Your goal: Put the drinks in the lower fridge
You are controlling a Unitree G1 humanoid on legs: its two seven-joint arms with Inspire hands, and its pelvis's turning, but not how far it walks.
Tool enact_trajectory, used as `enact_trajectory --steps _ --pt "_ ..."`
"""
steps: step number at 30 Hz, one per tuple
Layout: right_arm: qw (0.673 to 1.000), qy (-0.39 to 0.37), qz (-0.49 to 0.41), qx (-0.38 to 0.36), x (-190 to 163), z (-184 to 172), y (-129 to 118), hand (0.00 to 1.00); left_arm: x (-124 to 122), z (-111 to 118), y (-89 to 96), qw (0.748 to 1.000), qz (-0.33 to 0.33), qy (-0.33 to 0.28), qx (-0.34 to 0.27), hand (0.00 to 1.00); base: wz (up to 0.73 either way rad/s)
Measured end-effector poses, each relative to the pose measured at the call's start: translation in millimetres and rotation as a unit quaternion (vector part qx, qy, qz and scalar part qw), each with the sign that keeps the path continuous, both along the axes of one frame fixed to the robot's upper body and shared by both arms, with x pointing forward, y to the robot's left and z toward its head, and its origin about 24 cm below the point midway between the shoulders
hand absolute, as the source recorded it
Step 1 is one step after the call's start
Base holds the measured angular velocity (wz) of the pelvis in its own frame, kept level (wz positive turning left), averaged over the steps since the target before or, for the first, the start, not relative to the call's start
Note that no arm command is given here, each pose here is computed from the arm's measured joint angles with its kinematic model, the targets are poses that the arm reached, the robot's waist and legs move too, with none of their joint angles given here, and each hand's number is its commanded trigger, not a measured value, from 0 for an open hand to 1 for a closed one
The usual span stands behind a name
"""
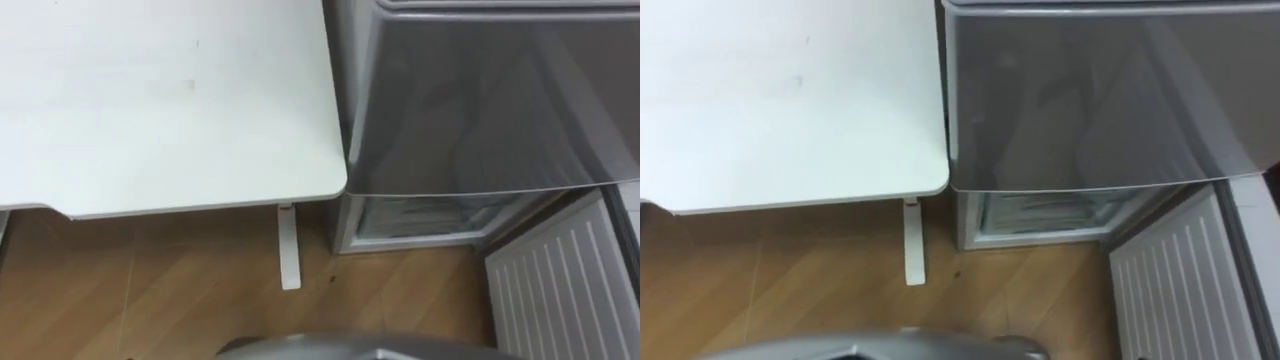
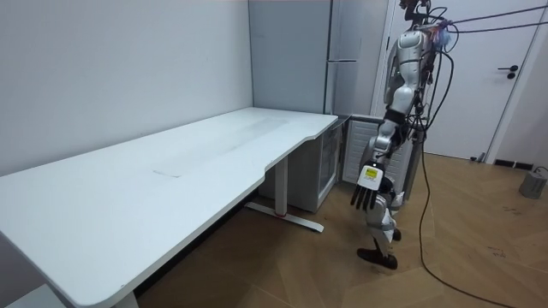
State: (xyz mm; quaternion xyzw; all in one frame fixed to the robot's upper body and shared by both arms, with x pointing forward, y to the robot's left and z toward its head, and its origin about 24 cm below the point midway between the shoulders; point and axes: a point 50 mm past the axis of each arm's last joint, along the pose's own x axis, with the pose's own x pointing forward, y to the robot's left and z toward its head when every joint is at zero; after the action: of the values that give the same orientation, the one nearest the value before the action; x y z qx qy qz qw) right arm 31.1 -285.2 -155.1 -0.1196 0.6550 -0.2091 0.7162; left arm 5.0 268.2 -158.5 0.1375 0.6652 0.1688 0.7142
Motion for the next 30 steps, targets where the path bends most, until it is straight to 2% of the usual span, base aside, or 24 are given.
enact_trajectory --steps 5,10,16,23,30 --pt "0.992 -0.115 -0.019 -0.058 47.5 20.6 -23.9 0.0 0.6 2.6 7.9 1.0 0.005 -0.007 0.009 0.0 -0.16" --pt "0.977 -0.178 0.0 -0.121 77.3 44.5 -45.8 0.0 4.8 5.1 13.9 0.999 -0.024 -0.011 0.02 0.0 -0.01" --pt "0.961 -0.228 0.024 -0.157 100.3 65.0 -54.4 0.0 13.8 9.1 21.5 0.997 -0.07 -0.018 0.026 0.0 -0.21" --pt "0.905 -0.352 0.083 -0.226 170.9 132.7 -73.2 0.0 13.2 13.8 32.3 0.997 -0.054 -0.033 0.037 0.0 -0.64" --pt "0.863 -0.387 0.075 -0.315 181.5 169.6 -91.4 0.0 20.6 16.2 32.6 0.996 -0.053 -0.051 0.043 0.0 -0.09"
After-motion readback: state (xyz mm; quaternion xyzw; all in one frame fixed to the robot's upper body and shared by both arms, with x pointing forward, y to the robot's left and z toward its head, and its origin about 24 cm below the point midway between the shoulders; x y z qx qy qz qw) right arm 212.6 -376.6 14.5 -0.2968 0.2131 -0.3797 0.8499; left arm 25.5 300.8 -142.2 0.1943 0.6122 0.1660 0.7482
